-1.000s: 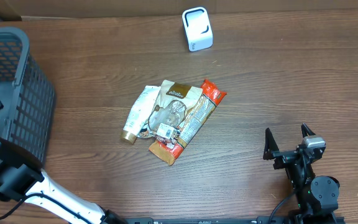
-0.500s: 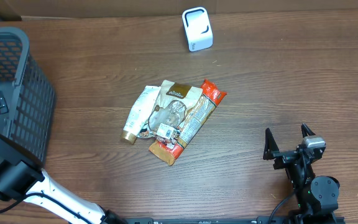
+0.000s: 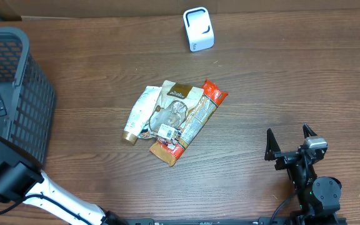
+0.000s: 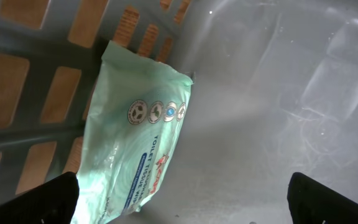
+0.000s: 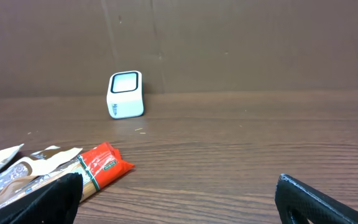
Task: Scan the item barcode
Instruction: 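Reach the left gripper into the basket and grasp the mint-green packet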
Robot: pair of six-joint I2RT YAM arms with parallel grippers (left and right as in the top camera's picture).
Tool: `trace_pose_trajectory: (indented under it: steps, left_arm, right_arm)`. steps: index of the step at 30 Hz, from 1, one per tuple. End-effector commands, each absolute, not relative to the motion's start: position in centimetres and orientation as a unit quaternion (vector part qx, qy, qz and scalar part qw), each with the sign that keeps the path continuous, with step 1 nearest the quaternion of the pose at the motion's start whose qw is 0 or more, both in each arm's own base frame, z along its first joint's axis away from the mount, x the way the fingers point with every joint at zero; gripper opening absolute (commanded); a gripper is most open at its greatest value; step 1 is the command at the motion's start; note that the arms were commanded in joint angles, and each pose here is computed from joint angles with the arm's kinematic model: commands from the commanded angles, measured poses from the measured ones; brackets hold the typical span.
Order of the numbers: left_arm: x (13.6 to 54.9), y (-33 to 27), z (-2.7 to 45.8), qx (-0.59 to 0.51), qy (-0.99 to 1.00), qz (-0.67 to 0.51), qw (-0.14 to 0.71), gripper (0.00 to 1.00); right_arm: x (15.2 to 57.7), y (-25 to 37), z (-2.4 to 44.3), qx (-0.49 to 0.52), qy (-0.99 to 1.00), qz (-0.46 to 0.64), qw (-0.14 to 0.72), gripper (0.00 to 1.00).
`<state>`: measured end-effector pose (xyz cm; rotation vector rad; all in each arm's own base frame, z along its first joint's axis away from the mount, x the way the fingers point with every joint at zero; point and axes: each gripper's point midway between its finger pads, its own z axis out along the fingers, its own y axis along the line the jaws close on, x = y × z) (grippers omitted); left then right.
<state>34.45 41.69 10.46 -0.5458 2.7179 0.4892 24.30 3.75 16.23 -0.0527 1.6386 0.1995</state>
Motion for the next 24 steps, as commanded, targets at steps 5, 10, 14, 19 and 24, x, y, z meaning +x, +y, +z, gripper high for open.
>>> trace_pose_trajectory:
  steps: [5, 10, 14, 19, 24]
  left_arm:
    - [33.4, 43.1, 11.5, -0.199, 0.946, 0.2, 0.161, 1.0]
    - [32.8, 43.3, 10.4, -0.197, 0.949, 0.195, 0.149, 1.0]
    - [32.4, 43.3, 8.9, -0.2, 0.953, 0.184, 0.135, 1.0]
    - [32.2, 42.7, 6.1, -0.2, 0.961, 0.155, 0.114, 0.99]
    - [32.3, 41.7, 3.8, -0.2, 0.967, 0.126, 0.1, 0.91]
  right_arm:
    - [24.2, 3.7, 17.0, -0.02, 0.722, 0.089, 0.686, 1.0]
    - [24.2, 3.7, 17.0, -0.02, 0.722, 0.089, 0.686, 1.0]
    - [24.2, 3.7, 17.0, -0.02, 0.722, 0.089, 0.686, 1.0]
    - [24.2, 3.7, 17.0, -0.02, 0.722, 0.089, 0.686, 1.0]
    - [24.2, 3.7, 17.0, -0.02, 0.722, 0.089, 0.686, 1.0]
